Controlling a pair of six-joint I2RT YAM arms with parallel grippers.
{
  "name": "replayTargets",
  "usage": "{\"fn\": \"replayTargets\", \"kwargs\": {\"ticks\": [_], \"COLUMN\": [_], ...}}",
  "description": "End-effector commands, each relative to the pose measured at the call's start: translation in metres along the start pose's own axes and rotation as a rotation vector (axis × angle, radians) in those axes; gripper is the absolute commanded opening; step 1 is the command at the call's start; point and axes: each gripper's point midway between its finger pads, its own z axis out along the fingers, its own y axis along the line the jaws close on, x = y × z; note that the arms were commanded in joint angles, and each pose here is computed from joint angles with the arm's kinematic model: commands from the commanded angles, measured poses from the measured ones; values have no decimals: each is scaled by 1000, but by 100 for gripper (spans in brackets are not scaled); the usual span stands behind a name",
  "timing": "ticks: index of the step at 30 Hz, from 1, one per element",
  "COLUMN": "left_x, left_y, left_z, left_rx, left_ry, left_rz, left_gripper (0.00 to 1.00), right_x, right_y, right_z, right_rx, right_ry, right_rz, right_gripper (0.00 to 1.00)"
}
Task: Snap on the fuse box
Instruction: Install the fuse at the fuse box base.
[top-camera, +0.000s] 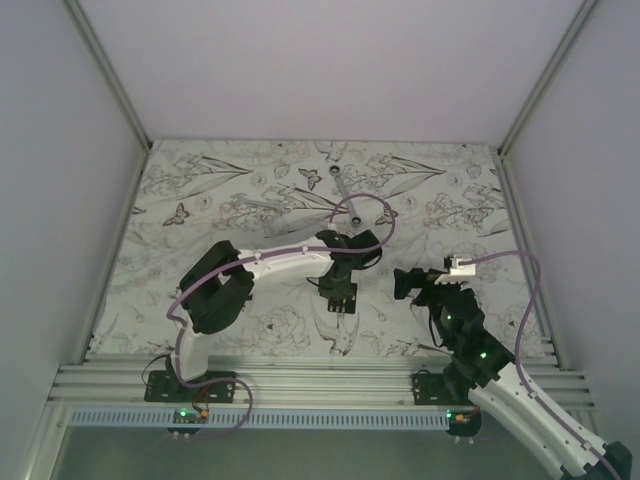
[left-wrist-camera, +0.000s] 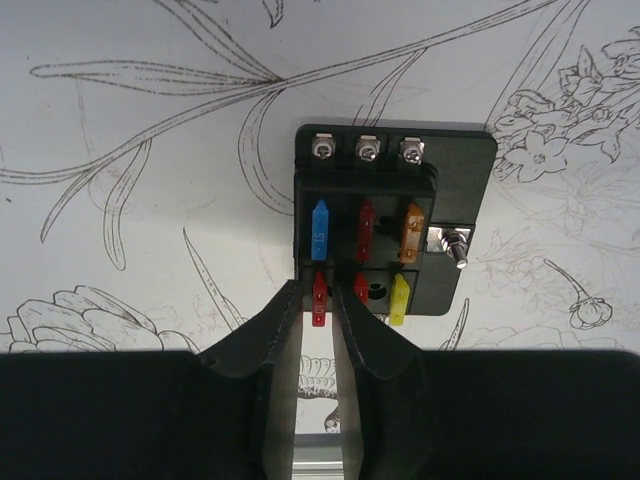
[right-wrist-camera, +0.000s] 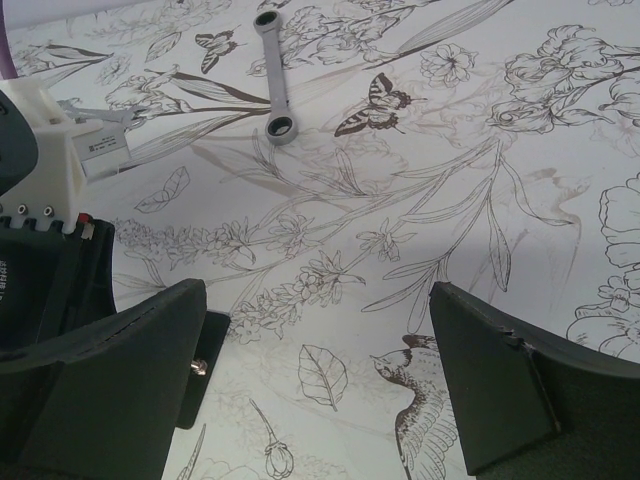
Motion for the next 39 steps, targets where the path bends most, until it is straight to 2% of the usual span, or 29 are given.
{"fn": "replayTargets", "kwargs": {"ticks": [1,4,9,17,29,39], "left_x": [19,14,13,16,19,26], "left_y": [13,12,11,10,12,17], "left_z": [-7,-18,-23,-17,-10,-1], "left_rx": [-22,4,18,16,1,-21], "left_ry": [58,38,37,61,81,111], "left_rz": [26,27,30,27,21,13], "left_gripper": [23,27,28,24,12,6], "right_x": [-7,-6,-6,-6,-6,-7], "right_y": [3,3,3,3,3,3], "right_z": [1,1,1,1,0,0], "right_rx": [-9,-11,-11,-12,-11,-13], "right_ry": [-25,-23,-22,-24,-24,-26], "right_rz": [25,25,25,25,27,27], "right_gripper": [100,100,100,100,100,100]}}
